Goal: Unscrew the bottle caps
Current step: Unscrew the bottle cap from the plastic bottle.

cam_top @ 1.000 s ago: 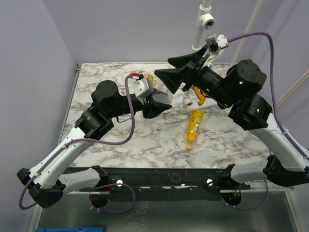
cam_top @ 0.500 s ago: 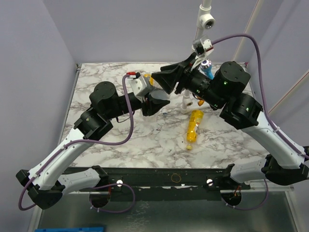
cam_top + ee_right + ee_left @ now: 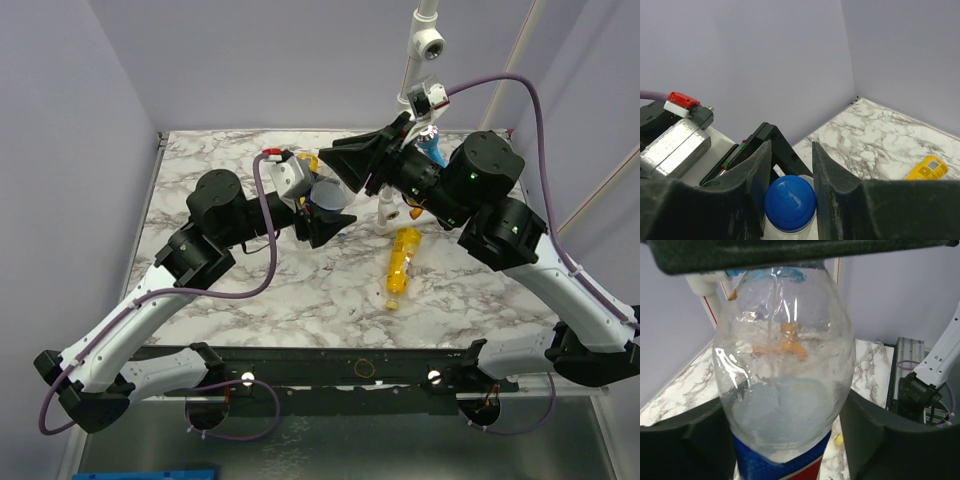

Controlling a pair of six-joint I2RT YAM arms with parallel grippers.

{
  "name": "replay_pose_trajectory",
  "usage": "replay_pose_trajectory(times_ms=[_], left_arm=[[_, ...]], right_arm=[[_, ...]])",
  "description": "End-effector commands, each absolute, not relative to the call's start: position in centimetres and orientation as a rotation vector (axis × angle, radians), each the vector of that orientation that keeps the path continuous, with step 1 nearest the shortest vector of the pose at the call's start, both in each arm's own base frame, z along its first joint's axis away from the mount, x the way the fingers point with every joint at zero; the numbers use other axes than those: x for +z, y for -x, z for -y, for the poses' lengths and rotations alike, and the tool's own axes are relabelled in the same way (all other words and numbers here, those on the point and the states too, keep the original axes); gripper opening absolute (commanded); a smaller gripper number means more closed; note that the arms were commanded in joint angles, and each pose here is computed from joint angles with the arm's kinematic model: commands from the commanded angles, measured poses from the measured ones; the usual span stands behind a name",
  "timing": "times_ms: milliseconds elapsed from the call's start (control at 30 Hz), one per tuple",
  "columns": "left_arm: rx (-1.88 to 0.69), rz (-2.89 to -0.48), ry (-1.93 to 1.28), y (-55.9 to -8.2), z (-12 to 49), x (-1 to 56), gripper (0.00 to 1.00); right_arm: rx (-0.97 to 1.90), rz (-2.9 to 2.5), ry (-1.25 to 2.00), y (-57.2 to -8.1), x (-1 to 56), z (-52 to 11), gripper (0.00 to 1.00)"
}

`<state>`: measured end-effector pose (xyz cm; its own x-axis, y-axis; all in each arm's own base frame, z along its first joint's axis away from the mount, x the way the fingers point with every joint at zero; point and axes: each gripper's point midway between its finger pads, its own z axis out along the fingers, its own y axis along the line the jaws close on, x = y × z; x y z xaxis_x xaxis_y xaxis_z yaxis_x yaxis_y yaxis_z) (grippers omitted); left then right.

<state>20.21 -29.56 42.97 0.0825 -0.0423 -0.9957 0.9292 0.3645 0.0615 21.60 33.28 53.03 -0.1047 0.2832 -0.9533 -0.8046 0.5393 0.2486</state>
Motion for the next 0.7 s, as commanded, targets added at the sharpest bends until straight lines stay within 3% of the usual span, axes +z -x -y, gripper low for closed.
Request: replay_pose_trajectory(times_ms=[0,67,200,433,533,600,667], left_arm=[[-1.001,-1.209,-0.932,-18.7,29.8,45.6,0.75],[-1.012,-1.199,-0.921,-18.7,29.9,46.4,0.75],[-1.026,-1.178,-0.938,-18.3,30.0,46.9,0.58],[-1.043,-1.136,-0.958,-17.7,30.1,47.9,0.42],[-1.04,-1.123,-0.945,-17.7,30.0,48.6,0.44],[-1.041,-1.122,-0.927,-17.8,29.9,49.0,0.62],[-1.046,-1.118,-0.929,-17.7,29.9,49.1,0.65]], right_arm=[[1.026,-1.327,0.518,-20.5,54.3,-33.2,0.01],[1.029,-1.332,0.525,-20.5,54.0,-33.5,0.01],[1.027,-1.328,0.529,-20.5,54.1,-33.6,0.01],[1.018,-1.344,0.538,-20.8,53.6,-34.0,0.01],[1.009,-1.358,0.543,-21.0,53.1,-34.2,0.01],[1.005,-1.361,0.539,-21.2,53.0,-34.2,0.01],[1.006,-1.36,0.537,-21.2,53.0,-34.2,0.01]])
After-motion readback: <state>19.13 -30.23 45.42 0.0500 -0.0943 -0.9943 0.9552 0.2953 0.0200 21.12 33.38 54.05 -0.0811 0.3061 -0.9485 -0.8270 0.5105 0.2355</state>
